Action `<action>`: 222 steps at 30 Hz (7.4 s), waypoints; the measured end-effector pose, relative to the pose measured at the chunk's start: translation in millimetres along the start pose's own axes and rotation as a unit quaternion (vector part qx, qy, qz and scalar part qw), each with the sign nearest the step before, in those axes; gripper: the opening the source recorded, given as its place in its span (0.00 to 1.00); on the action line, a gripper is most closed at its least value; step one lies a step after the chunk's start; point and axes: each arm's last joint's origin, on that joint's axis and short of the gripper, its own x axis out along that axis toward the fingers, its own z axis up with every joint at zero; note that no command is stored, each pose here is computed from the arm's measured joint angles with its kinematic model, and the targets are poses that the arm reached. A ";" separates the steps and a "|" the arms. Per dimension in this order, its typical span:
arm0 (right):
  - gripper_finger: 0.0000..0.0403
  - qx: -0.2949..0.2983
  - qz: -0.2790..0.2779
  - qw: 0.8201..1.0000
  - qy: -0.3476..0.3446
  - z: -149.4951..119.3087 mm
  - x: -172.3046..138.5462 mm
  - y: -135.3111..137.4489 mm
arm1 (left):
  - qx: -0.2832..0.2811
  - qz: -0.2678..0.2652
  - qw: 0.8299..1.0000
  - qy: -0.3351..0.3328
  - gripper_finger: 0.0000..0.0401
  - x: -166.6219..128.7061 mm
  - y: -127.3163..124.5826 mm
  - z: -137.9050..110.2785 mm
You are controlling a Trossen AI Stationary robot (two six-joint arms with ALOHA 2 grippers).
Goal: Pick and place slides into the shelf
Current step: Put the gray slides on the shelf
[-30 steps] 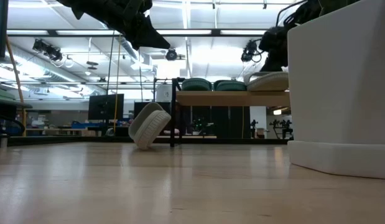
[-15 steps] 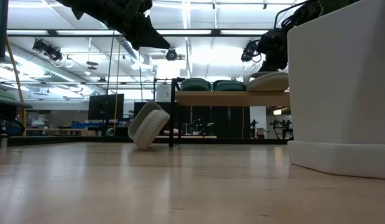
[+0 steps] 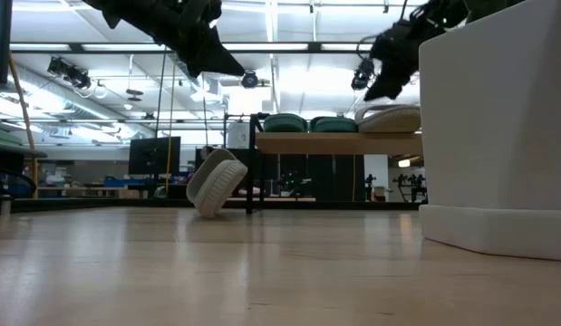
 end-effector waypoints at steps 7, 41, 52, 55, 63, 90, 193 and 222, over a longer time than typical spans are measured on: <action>0.30 -0.030 0.055 0.998 -0.012 33.7 -6.3 27.9 | -0.027 -0.024 0.996 0.081 0.06 16.5 -16.0 -19.1; 0.21 -0.246 0.070 0.957 0.139 58.6 53.3 167.4 | -0.079 0.124 0.974 0.172 0.02 18.0 -97.4 -89.7; 0.21 -0.242 0.059 0.958 0.143 58.3 53.0 165.6 | -0.101 0.086 0.987 0.095 0.07 -0.2 -141.7 -87.2; 0.20 -0.242 0.059 0.958 0.143 58.3 53.0 165.5 | -0.125 0.104 0.984 0.073 0.09 -6.0 -148.9 -88.7; 0.20 -0.215 0.056 0.964 0.145 58.3 53.1 166.1 | -0.140 0.098 0.983 0.064 0.24 3.3 -168.2 -101.9; 0.19 -0.190 0.087 0.969 0.135 58.4 53.0 168.2 | -0.120 0.224 0.967 0.004 0.56 77.0 -200.0 -125.5; 0.19 -0.199 0.119 0.965 0.121 58.7 53.1 169.9 | -0.089 0.443 0.878 0.161 0.16 31.8 -177.6 -156.1; 0.19 -0.344 0.102 0.930 -0.080 130.8 0.1 204.5 | 0.088 0.307 0.937 -0.141 0.16 -61.6 -191.1 -99.5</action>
